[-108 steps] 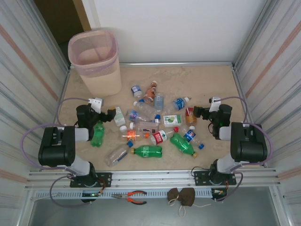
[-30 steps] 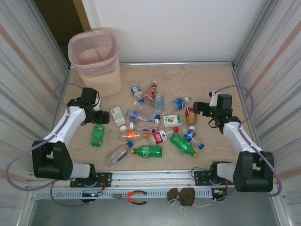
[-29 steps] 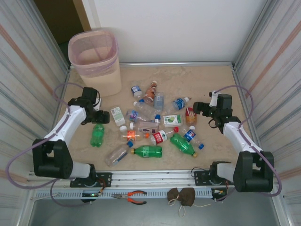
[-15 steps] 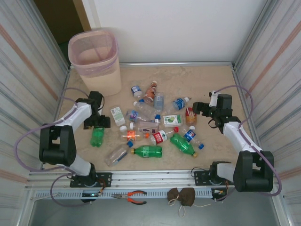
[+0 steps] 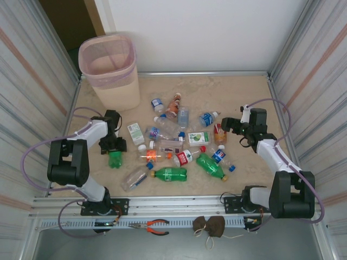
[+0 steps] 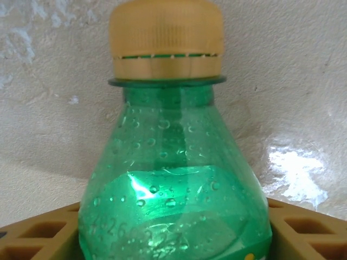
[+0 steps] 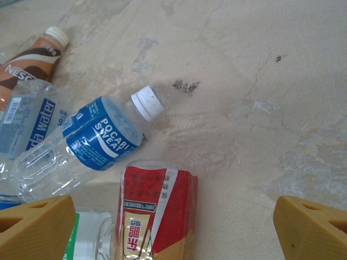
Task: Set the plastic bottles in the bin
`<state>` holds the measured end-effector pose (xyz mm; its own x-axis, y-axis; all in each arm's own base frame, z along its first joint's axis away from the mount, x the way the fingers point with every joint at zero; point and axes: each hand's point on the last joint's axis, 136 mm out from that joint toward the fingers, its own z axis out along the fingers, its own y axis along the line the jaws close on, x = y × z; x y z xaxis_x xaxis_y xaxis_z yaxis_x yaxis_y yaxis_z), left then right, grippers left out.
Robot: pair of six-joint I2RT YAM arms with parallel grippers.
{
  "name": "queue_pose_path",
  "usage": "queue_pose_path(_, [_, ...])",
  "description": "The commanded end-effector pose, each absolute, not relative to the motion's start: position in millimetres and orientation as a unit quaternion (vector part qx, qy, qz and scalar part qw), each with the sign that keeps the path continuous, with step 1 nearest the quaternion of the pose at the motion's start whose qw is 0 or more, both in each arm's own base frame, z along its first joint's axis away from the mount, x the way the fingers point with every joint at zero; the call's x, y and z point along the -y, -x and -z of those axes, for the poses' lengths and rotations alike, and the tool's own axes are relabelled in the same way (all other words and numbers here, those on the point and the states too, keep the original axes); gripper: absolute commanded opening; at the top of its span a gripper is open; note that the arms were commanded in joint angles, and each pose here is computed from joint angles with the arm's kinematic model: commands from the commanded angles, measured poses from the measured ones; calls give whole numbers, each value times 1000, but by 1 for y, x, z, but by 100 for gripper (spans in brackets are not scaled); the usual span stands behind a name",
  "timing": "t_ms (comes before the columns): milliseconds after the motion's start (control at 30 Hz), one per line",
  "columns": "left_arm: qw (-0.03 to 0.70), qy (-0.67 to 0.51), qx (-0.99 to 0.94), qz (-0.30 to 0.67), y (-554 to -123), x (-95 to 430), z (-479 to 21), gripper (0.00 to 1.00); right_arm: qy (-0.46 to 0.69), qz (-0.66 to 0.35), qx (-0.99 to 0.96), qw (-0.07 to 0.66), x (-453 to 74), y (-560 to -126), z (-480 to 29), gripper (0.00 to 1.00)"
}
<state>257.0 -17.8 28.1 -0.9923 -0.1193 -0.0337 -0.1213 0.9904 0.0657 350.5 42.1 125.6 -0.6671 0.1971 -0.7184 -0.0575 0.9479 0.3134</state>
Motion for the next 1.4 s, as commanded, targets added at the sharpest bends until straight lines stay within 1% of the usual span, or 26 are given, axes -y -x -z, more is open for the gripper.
queue_pose_path(0, [17, 67, -997, -33, -256, 17, -31, 62, -42, -167, -890, 421, -45, -359, -140, 93])
queue_pose_path(133, [41, 66, -997, -29, -261, 18, -47, 59, -42, -168, -888, 426, -45, -359, -145, 92])
queue_pose_path(267, [95, 63, -993, -11, -276, 22, -80, 58, -42, -167, -884, 435, -44, -358, -152, 92])
queue_pose_path(467, [219, 46, -974, 28, -314, 33, -160, 57, -40, -171, -878, 446, -48, -356, -170, 92])
queue_pose_path(733, [377, 3, -922, 89, -374, 56, -283, 57, -31, -163, -870, 464, -53, -347, -196, 92])
queue_pose_path(933, [495, -25, -859, 126, -422, 69, -374, 53, -42, -177, -856, 484, -54, -340, -218, 92])
queue_pose_path(1033, [544, -32, -829, 126, -447, 70, -414, 52, -44, -172, -856, 485, -53, -339, -224, 92])
queue_pose_path(1133, [582, -29, -804, 119, -474, 65, -441, 52, -44, -166, -858, 484, -51, -338, -226, 92])
queue_pose_path(1233, [613, -23, -782, 109, -502, 59, -459, 52, -45, -158, -851, 499, -48, -333, -239, 92])
queue_pose_path(1367, [636, -15, -767, 86, -542, 48, -461, 49, -49, -146, -850, 504, -43, -329, -243, 92])
